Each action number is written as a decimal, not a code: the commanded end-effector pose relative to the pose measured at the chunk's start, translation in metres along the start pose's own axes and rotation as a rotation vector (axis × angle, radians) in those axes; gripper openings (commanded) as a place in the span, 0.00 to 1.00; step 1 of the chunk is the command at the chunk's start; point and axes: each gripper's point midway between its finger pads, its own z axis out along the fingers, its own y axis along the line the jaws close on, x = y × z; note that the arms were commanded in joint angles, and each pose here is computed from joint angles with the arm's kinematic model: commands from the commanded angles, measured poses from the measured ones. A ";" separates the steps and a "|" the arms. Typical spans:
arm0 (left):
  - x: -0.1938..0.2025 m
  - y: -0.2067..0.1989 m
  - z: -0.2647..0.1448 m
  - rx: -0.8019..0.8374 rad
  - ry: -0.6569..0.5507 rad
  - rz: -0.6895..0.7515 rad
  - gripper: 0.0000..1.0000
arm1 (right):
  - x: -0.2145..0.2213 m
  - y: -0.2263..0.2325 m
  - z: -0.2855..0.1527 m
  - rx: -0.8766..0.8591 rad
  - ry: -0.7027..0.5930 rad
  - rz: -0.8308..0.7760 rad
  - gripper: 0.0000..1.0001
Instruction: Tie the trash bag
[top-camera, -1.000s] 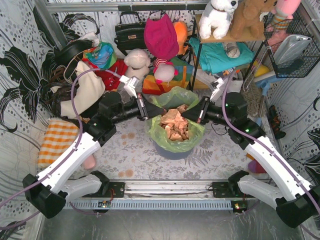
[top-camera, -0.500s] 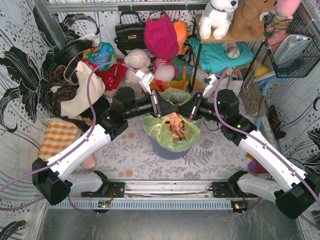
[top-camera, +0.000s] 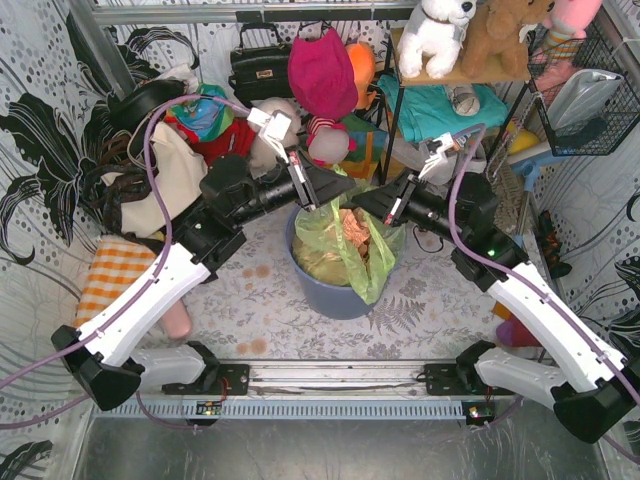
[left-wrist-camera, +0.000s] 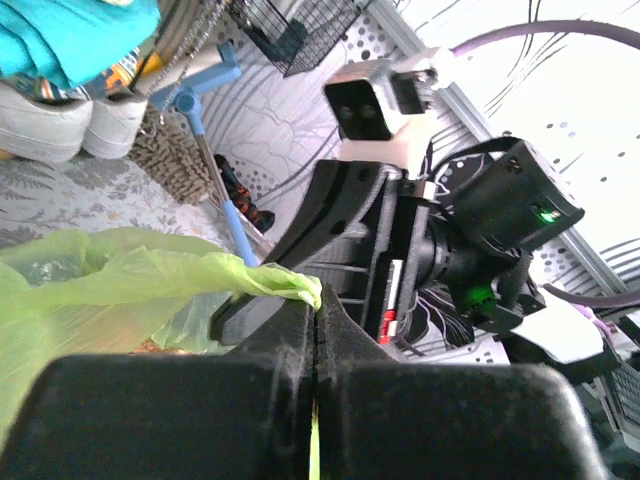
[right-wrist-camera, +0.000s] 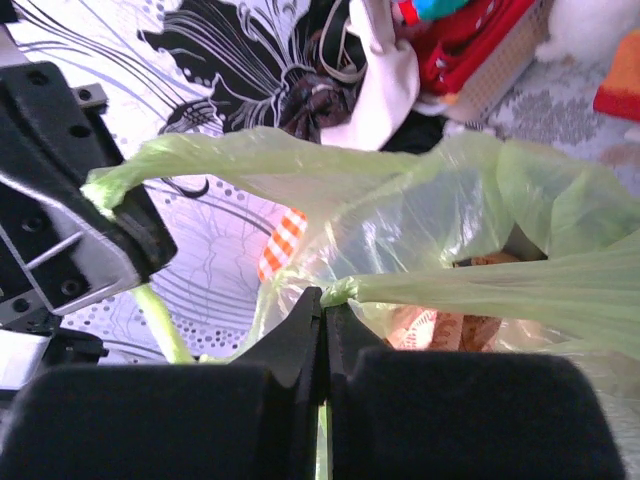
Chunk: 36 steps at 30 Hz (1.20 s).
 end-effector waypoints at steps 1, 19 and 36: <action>-0.031 -0.017 -0.010 -0.017 -0.096 0.082 0.00 | -0.038 0.032 -0.017 -0.042 -0.133 -0.088 0.00; -0.090 -0.030 -0.046 -0.137 -0.318 0.209 0.00 | -0.105 0.067 -0.046 0.002 -0.357 -0.212 0.00; -0.130 -0.093 -0.063 0.016 -0.416 0.292 0.00 | -0.144 0.135 -0.046 -0.202 -0.427 -0.282 0.00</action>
